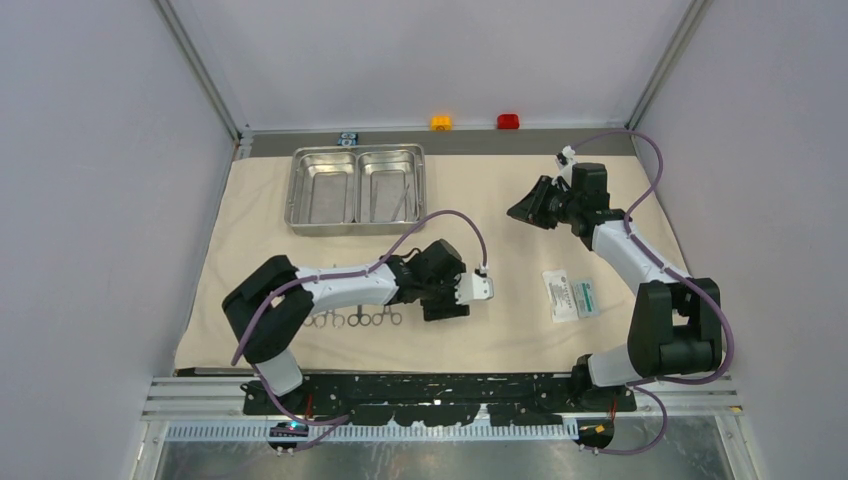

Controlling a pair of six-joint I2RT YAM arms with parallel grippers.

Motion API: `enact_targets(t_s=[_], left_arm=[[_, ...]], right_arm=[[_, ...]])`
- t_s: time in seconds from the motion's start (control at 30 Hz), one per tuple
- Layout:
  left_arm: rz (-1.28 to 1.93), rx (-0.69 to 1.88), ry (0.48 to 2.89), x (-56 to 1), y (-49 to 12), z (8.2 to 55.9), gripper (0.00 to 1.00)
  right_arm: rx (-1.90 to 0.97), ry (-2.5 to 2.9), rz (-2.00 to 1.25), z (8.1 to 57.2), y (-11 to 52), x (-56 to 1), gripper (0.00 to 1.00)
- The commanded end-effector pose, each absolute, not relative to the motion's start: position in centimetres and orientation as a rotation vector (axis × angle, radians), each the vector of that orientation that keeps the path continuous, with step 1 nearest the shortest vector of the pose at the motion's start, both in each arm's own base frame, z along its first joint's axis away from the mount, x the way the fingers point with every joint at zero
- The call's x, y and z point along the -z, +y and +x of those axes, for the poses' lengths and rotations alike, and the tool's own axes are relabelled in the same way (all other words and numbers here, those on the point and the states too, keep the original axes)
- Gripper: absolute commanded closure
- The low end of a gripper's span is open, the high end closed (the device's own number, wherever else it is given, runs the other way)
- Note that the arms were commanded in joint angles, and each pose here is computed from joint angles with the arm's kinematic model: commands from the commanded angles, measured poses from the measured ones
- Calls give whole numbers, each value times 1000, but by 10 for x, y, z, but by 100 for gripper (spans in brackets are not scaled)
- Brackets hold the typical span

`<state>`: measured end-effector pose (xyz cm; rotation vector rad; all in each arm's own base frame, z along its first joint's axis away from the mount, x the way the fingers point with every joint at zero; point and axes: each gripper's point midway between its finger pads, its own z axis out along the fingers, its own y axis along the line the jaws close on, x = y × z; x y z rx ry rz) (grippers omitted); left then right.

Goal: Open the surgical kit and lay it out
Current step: Adjust the medical item in the surgical kit, then pick up the medical item from the container.

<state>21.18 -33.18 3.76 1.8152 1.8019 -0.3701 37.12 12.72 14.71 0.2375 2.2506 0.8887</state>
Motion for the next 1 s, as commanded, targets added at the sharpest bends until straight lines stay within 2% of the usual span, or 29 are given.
enact_targets(t_s=[0.0, 0.23, 0.43, 0.73, 0.97], left_arm=[[1746, 363, 1742, -74, -343, 222, 36], [1681, 326, 1740, -95, -338, 236, 35], [1446, 363, 1816, -133, -315, 276, 34], [825, 360, 1972, -194, -217, 365, 27], [533, 296, 2038, -201, -141, 412, 22]], right_arm=[[-899, 2201, 214, 379, 127, -157, 76], [-874, 2188, 193, 380, 125, -162, 76], [-818, 2154, 144, 382, 120, -176, 73], [-677, 2134, 23, 388, 107, -195, 65], [-592, 2181, -114, 385, 101, -197, 60]])
